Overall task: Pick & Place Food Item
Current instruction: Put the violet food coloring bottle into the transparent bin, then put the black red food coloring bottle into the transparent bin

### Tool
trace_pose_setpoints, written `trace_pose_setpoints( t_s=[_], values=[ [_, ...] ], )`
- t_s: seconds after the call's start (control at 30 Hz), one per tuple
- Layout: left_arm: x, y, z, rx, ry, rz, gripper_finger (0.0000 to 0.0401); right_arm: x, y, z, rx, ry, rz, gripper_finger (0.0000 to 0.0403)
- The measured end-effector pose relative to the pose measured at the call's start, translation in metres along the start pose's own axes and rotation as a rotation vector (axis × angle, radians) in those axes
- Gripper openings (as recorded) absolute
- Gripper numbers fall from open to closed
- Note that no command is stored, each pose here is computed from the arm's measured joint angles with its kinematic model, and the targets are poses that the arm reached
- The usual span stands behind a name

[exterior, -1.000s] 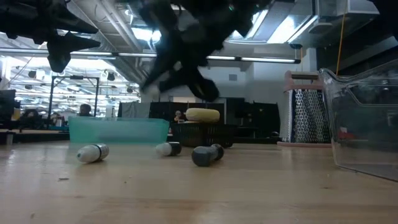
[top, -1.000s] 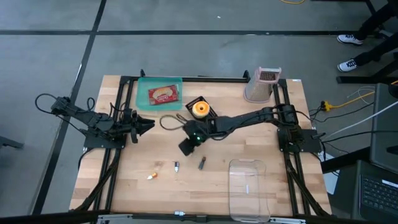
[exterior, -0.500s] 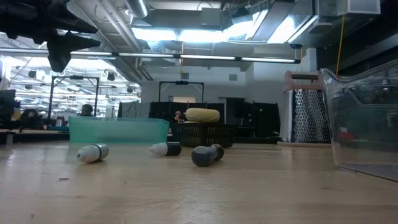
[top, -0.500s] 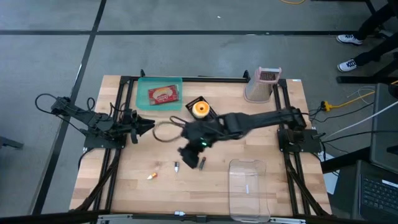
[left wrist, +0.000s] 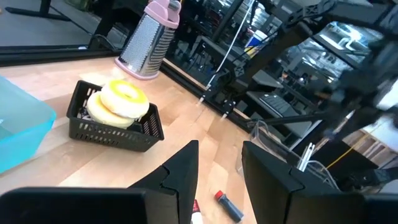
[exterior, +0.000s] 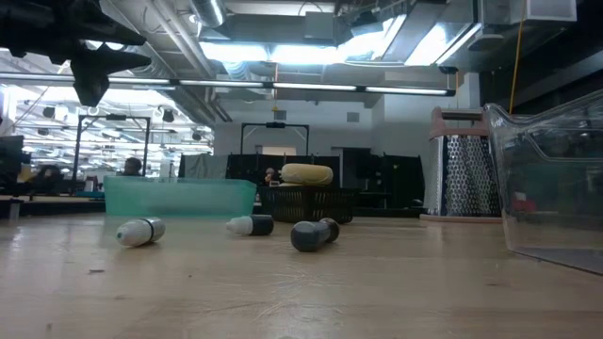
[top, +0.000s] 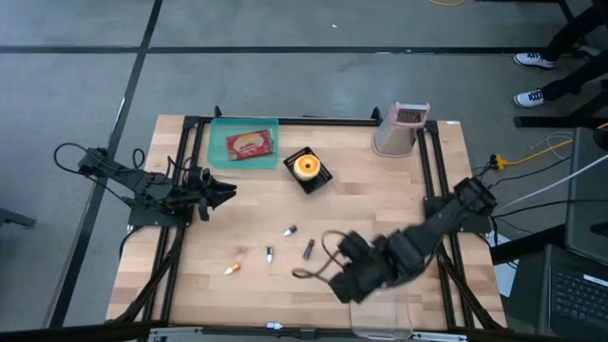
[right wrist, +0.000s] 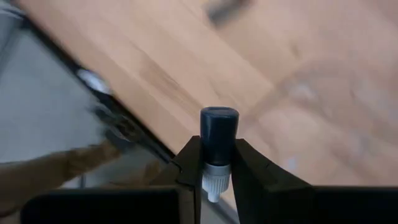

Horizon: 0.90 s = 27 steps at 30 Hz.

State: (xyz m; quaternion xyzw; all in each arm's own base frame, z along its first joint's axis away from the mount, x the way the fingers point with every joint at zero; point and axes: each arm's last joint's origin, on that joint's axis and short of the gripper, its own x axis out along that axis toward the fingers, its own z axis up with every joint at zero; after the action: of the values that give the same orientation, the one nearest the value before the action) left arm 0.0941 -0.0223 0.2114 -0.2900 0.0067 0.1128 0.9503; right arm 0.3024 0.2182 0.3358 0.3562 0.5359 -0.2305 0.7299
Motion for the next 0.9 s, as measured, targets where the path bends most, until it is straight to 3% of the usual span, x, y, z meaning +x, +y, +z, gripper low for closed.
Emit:
trace_pose_setpoints(
  t_s=[0.2,0.33,0.47,0.7,0.9],
  values=[
    [0.000,0.000,0.000,0.004,-0.004,-0.003,0.0118,0.051,-0.016,-0.046,0.137,0.138,-0.132,0.0054],
    [0.000,0.000,0.000,0.004,-0.003,-0.003,0.0118,0.073,-0.024,-0.062,0.204,0.180,-0.150,0.0056],
    [0.000,0.000,0.000,0.003,-0.004,-0.004,0.0118,0.086,-0.029,-0.067,0.308,0.176,-0.163,0.0108],
    [0.000,-0.001,0.001,0.002,-0.006,-0.005,0.0118,0.090,-0.032,-0.065,0.352,0.184,-0.182,0.0221],
    [0.000,-0.001,0.001,-0.001,-0.010,-0.007,0.0118,0.087,-0.029,-0.058,0.410,0.122,-0.148,0.0251]
  ],
)
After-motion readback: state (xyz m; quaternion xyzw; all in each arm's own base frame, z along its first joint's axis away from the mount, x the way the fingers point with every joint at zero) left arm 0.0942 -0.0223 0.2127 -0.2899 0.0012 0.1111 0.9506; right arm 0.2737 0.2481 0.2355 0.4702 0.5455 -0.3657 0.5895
